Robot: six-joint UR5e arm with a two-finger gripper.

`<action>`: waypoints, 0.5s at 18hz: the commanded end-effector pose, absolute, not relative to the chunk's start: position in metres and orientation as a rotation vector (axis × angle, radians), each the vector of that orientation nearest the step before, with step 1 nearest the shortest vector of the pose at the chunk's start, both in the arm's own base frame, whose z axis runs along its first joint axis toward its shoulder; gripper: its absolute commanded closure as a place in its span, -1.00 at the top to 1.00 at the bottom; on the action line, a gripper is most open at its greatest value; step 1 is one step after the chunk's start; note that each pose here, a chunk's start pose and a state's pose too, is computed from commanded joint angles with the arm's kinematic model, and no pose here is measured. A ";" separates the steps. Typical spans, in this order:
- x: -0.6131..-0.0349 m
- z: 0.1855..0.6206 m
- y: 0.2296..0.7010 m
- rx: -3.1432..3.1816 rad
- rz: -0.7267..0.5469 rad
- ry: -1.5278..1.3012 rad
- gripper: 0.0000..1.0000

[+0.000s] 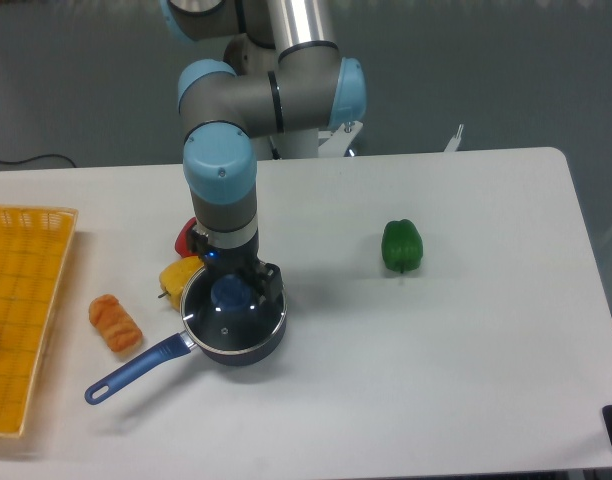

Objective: Open the lid
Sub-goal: 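Lower the gripper onto the blue knob of the glass lid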

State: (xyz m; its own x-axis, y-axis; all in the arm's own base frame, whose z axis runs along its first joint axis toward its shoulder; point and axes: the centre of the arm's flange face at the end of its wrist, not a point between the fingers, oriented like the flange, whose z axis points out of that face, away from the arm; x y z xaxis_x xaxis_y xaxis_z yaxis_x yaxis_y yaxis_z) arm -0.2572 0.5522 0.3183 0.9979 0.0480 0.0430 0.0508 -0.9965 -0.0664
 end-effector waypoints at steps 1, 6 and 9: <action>-0.258 0.319 0.553 -3.072 -0.060 -0.076 1.00; -0.258 0.318 0.571 -3.065 -0.048 -0.031 1.00; -0.254 0.314 0.577 -3.071 -0.045 0.030 1.00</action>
State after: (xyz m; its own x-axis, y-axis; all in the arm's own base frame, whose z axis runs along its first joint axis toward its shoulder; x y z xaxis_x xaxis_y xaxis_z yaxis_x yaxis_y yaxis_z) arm -0.2542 0.5774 0.3135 0.9994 -0.0205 0.0288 -0.0184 -0.9973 -0.0706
